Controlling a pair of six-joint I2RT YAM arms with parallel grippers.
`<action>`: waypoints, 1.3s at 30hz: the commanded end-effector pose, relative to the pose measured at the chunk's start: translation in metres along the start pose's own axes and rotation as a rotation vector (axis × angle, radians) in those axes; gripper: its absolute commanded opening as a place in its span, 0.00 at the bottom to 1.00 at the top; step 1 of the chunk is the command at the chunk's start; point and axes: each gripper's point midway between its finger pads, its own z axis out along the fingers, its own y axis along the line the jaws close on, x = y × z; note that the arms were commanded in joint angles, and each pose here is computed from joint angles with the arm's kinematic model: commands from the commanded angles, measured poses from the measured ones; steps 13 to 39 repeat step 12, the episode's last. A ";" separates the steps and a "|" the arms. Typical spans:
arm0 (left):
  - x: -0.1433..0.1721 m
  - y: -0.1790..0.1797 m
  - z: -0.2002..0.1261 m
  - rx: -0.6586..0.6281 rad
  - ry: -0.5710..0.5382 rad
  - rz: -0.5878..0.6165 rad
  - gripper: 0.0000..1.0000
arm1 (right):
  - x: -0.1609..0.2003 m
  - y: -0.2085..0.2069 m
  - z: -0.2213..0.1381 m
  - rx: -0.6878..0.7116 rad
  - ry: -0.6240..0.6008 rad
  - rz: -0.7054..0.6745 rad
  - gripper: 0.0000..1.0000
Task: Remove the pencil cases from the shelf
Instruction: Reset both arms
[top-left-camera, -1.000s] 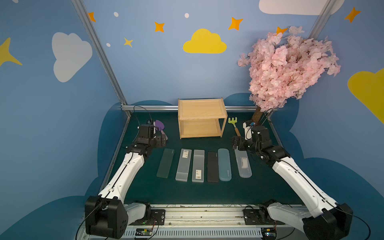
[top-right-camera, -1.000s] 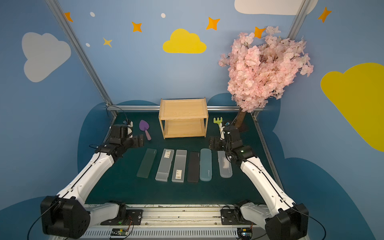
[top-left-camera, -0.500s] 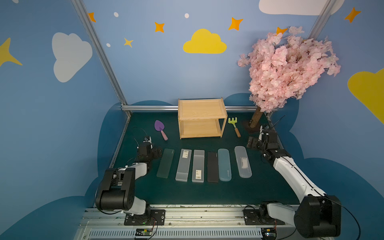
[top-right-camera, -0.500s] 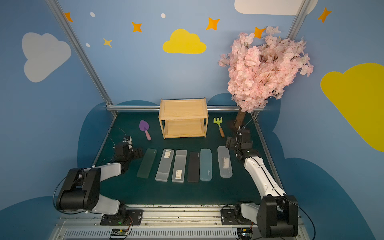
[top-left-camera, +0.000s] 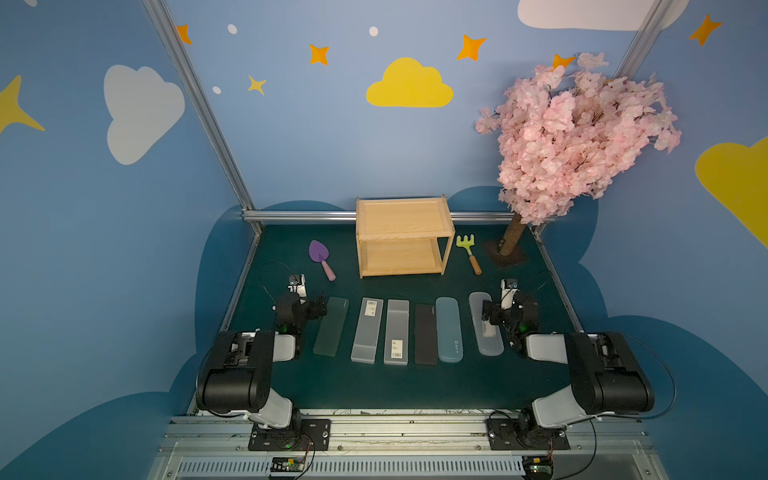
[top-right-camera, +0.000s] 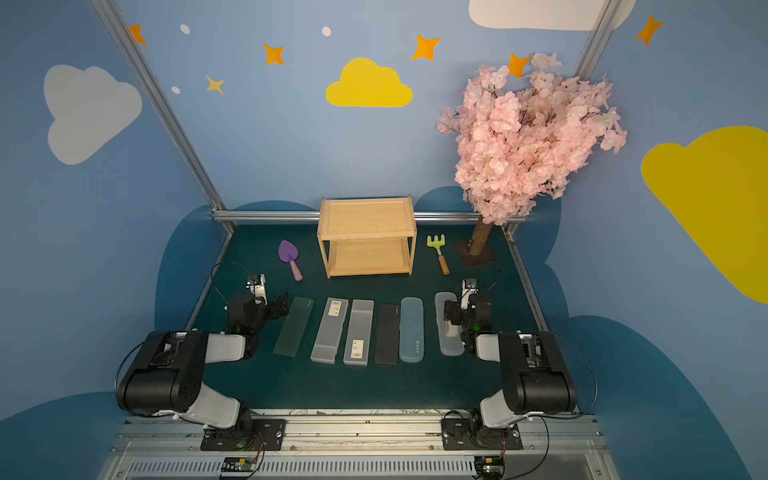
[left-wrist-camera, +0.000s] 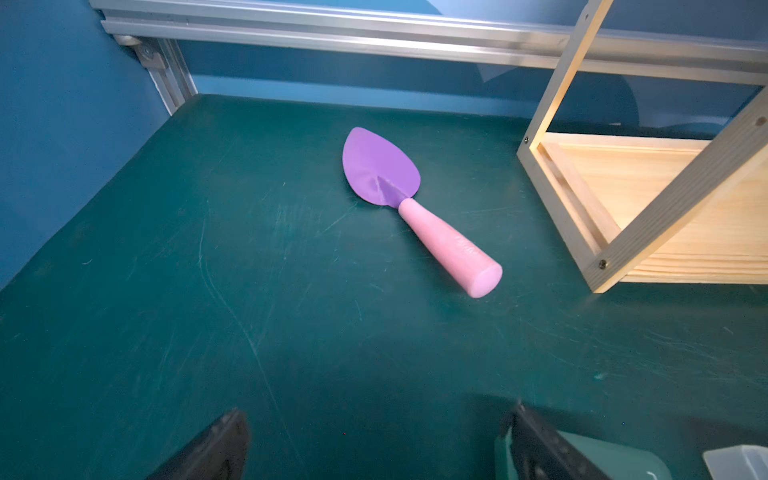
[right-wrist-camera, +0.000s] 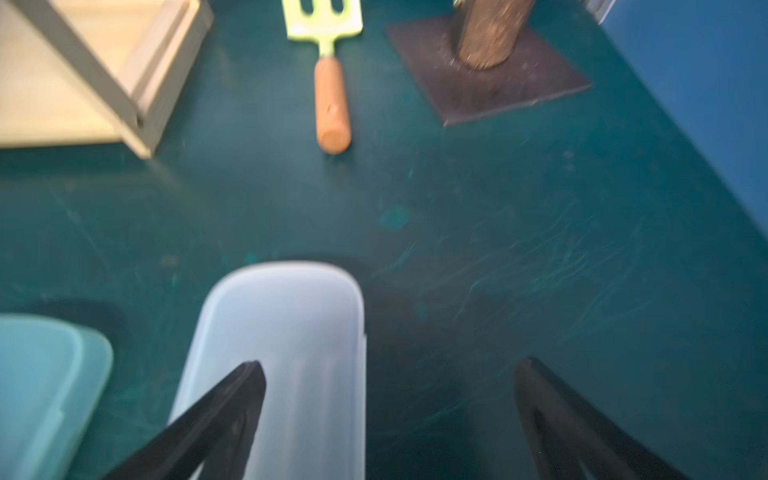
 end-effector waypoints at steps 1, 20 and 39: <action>-0.012 -0.002 0.001 0.005 -0.033 0.019 1.00 | -0.054 0.003 -0.006 -0.006 -0.200 -0.017 0.98; -0.012 -0.002 0.002 0.004 -0.033 0.023 1.00 | -0.051 0.001 0.000 -0.028 -0.059 -0.025 0.98; -0.012 -0.002 0.002 0.004 -0.033 0.023 1.00 | -0.051 0.001 0.000 -0.028 -0.059 -0.025 0.98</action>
